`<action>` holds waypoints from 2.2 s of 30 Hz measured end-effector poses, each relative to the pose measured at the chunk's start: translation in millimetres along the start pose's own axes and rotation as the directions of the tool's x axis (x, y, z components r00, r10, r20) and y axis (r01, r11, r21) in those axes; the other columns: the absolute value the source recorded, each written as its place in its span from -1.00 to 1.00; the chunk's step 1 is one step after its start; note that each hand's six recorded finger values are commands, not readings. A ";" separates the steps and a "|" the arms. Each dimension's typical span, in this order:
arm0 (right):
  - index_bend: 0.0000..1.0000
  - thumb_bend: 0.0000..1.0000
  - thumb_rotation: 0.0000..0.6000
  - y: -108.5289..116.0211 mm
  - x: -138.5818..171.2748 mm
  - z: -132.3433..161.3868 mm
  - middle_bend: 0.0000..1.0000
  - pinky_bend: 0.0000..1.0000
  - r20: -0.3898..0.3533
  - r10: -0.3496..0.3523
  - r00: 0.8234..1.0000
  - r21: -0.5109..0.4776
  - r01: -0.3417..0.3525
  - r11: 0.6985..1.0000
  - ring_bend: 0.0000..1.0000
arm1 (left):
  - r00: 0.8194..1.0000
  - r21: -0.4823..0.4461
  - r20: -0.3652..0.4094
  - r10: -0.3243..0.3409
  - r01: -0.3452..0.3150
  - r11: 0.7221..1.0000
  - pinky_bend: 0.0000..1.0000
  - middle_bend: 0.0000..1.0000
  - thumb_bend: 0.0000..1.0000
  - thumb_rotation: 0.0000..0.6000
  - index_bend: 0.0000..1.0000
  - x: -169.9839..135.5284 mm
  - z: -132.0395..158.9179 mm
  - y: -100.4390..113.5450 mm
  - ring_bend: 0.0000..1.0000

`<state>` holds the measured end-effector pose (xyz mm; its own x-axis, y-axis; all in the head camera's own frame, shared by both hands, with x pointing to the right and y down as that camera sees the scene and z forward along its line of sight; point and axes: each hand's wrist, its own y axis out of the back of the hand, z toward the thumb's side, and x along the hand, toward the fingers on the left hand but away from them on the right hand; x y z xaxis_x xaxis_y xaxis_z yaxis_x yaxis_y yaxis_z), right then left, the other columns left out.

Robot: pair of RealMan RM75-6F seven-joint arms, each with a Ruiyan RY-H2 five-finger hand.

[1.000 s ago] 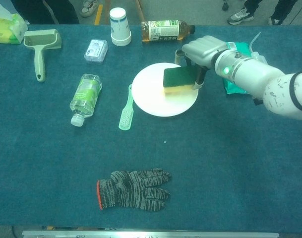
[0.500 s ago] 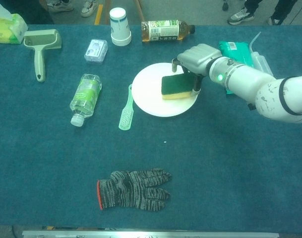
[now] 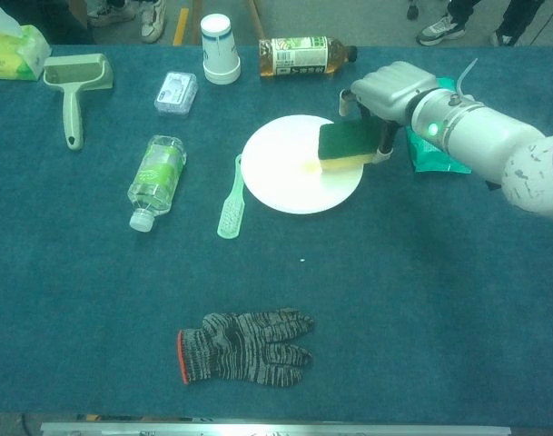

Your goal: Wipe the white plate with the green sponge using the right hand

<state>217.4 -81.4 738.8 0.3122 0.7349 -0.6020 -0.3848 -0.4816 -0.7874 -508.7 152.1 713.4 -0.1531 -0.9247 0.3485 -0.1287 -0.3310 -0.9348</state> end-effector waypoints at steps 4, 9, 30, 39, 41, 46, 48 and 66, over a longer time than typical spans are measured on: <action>-0.45 -0.90 1.00 1.1 -5.1 15.2 0.11 -0.07 -0.034 -0.011 0.999 0.003 0.011 1.000 -0.04 | 1.000 -0.002 -0.006 0.001 -0.001 1.000 -0.46 -0.94 -0.59 1.00 -0.69 -0.3 -1.6 0.6 -0.94; -0.45 -0.91 1.00 -3.3 -11.3 32.0 0.11 -0.07 -0.068 -0.002 0.998 0.022 0.003 1.000 -0.04 | 1.000 -0.007 -0.017 0.003 -0.003 1.000 -0.46 -0.94 -0.60 1.00 -0.69 -1.7 -6.2 1.7 -0.94; -0.45 -0.90 1.00 -8.0 13.6 -17.6 0.11 -0.07 0.054 0.023 0.998 0.042 -0.025 0.999 -0.04 | 1.000 -0.004 -0.004 -0.003 0.003 1.000 -0.46 -0.94 -0.60 1.00 -0.69 0.8 -0.7 -2.1 -0.94; -0.45 -0.90 1.00 -1.5 7.1 8.8 0.11 -0.07 -0.017 -0.004 1.000 0.028 0.004 1.000 -0.04 | 1.000 -0.006 -0.008 -0.001 0.001 1.000 -0.46 -0.94 -0.60 1.00 -0.69 0.2 -0.8 -1.4 -0.94; -0.45 -0.90 1.00 -3.4 3.1 16.5 0.11 -0.07 -0.033 0.000 0.999 0.033 0.001 0.999 -0.04 | 1.000 -0.008 -0.013 -0.001 0.001 1.000 -0.46 -0.94 -0.59 1.00 -0.69 -0.4 -2.6 -1.2 -0.94; -0.45 -0.90 1.00 -11.7 -4.7 25.7 0.11 -0.07 -0.048 0.022 0.999 0.054 -0.020 0.998 -0.04 | 1.000 -0.014 -0.027 0.001 -0.001 1.000 -0.46 -0.94 -0.59 1.00 -0.69 -1.6 -8.5 0.1 -0.94; -0.45 -0.90 1.00 -14.9 -5.2 24.5 0.11 -0.07 -0.043 0.033 0.999 0.061 -0.030 0.998 -0.04 | 1.000 -0.016 -0.030 0.001 -0.001 1.000 -0.46 -0.94 -0.60 1.00 -0.69 -1.9 -10.2 0.3 -0.94; -0.45 -0.90 1.00 -14.5 46.1 -16.1 0.11 -0.07 -0.012 -0.022 1.000 0.019 0.023 1.000 -0.04 | 1.000 -0.004 0.003 -0.004 0.004 1.000 -0.46 -0.92 -0.59 1.00 -0.69 2.6 3.0 -1.4 -0.94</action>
<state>251.4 -48.2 720.3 0.3313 0.7396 -0.5858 -0.3943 -0.4555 -0.7981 -506.0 149.6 715.4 -0.1501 -0.9239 0.3518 -0.1337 -0.3336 -0.9332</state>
